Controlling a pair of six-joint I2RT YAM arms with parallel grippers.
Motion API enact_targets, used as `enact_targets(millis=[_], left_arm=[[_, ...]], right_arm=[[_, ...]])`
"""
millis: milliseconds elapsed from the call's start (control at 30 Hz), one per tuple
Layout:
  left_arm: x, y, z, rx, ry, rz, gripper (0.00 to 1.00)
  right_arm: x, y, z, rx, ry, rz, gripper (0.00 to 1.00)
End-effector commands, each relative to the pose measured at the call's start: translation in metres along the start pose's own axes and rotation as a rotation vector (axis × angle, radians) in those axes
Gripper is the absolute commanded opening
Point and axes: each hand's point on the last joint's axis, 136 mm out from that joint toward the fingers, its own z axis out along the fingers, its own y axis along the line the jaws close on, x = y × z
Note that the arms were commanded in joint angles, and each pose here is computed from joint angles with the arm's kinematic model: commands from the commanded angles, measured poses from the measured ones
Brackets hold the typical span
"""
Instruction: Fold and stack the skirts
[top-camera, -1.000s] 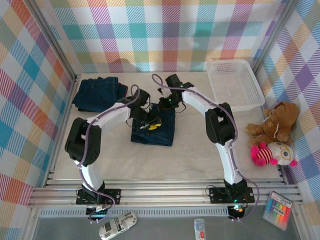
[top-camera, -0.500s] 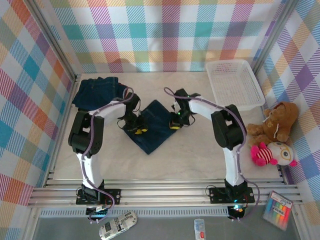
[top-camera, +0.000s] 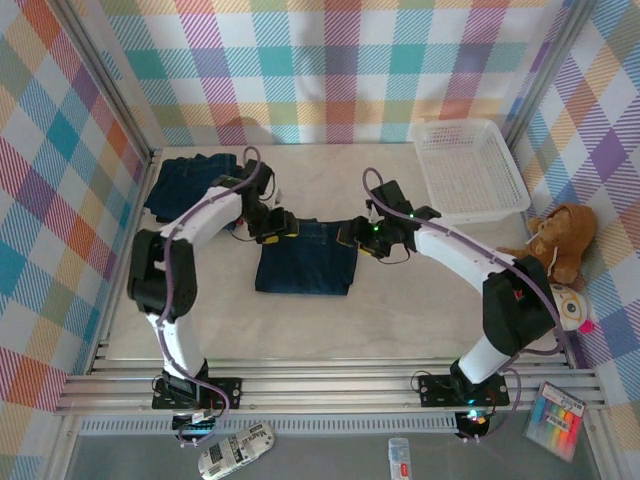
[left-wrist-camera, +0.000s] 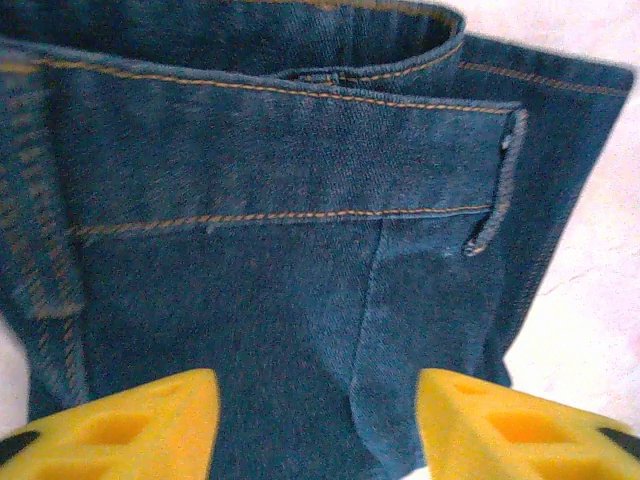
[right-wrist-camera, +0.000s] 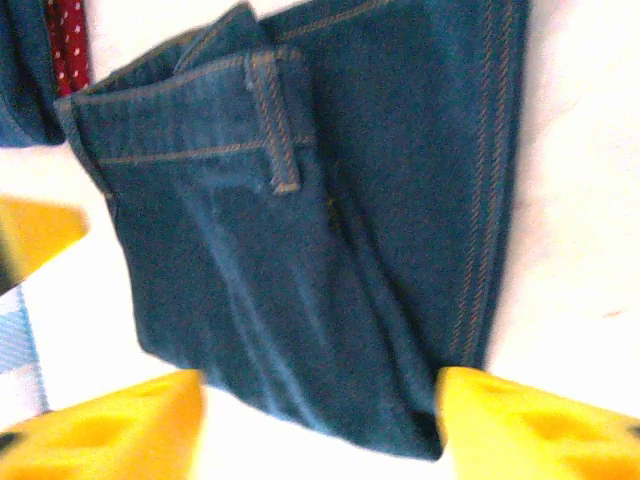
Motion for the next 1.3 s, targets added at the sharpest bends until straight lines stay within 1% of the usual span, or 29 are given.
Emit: enact_targets(millis=[0, 67, 100, 133, 167, 300, 400, 500, 567, 633, 833, 900, 933, 967, 1033, 1067, 1167, 1267], left_arm=[[-0.003, 0.017, -0.017, -0.021, -0.091, -0.089, 0.69], [-0.005, 0.03, -0.022, -0.027, -0.138, -0.16, 0.78], [-0.005, 0.036, -0.023, -0.031, -0.155, -0.19, 0.84], [-0.004, 0.042, -0.023, -0.038, -0.17, -0.222, 0.92], [-0.004, 0.048, -0.024, -0.046, -0.183, -0.249, 1.0], [0.005, 0.061, -0.014, -0.055, -0.153, -0.301, 1.0], [0.013, 0.06, -0.005, -0.035, -0.116, -0.315, 1.0], [0.016, 0.058, -0.001, -0.009, -0.103, -0.306, 1.0], [0.016, 0.059, 0.001, -0.018, -0.095, -0.297, 1.0], [0.016, 0.06, 0.002, -0.026, -0.091, -0.295, 1.0], [0.014, 0.066, 0.01, -0.056, -0.069, -0.302, 1.0], [0.012, 0.066, 0.011, -0.057, -0.068, -0.3, 1.0], [0.011, 0.066, 0.011, -0.061, -0.069, -0.297, 1.0], [0.01, 0.067, 0.01, -0.068, -0.071, -0.297, 1.0], [0.008, 0.068, 0.006, -0.086, -0.083, -0.286, 1.0], [0.006, 0.068, 0.004, -0.092, -0.09, -0.277, 1.0], [-0.003, 0.064, -0.004, -0.089, -0.12, -0.233, 1.0], [-0.017, 0.059, -0.005, -0.086, -0.129, -0.189, 1.0]], right_arm=[[-0.001, -0.012, 0.012, 0.033, -0.051, -0.056, 0.83], [-0.005, -0.01, 0.017, 0.01, -0.078, -0.086, 0.85], [-0.008, -0.008, 0.019, -0.001, -0.085, -0.107, 0.89], [-0.01, -0.006, 0.023, -0.01, -0.087, -0.128, 0.98], [-0.012, -0.003, 0.026, -0.019, -0.087, -0.147, 0.99], [-0.02, 0.014, 0.041, -0.076, -0.079, -0.221, 1.0], [-0.026, 0.027, 0.052, -0.112, -0.061, -0.278, 0.96], [-0.028, 0.03, 0.066, -0.101, -0.027, -0.317, 0.86], [-0.032, 0.028, 0.075, -0.084, -0.023, -0.318, 0.75], [-0.035, 0.03, 0.08, -0.087, -0.022, -0.322, 0.68], [-0.035, 0.037, 0.103, -0.098, 0.025, -0.371, 0.56], [-0.036, 0.04, 0.11, -0.1, 0.032, -0.386, 0.5], [-0.037, 0.043, 0.112, -0.101, 0.032, -0.396, 0.45], [-0.038, 0.046, 0.114, -0.099, 0.028, -0.408, 0.37], [-0.043, 0.056, 0.106, -0.096, -0.005, -0.431, 0.21], [-0.045, 0.064, 0.098, -0.1, -0.032, -0.454, 0.16], [-0.046, 0.088, 0.075, -0.135, -0.09, -0.518, 0.1], [-0.043, 0.095, 0.073, -0.18, -0.079, -0.53, 0.03]])
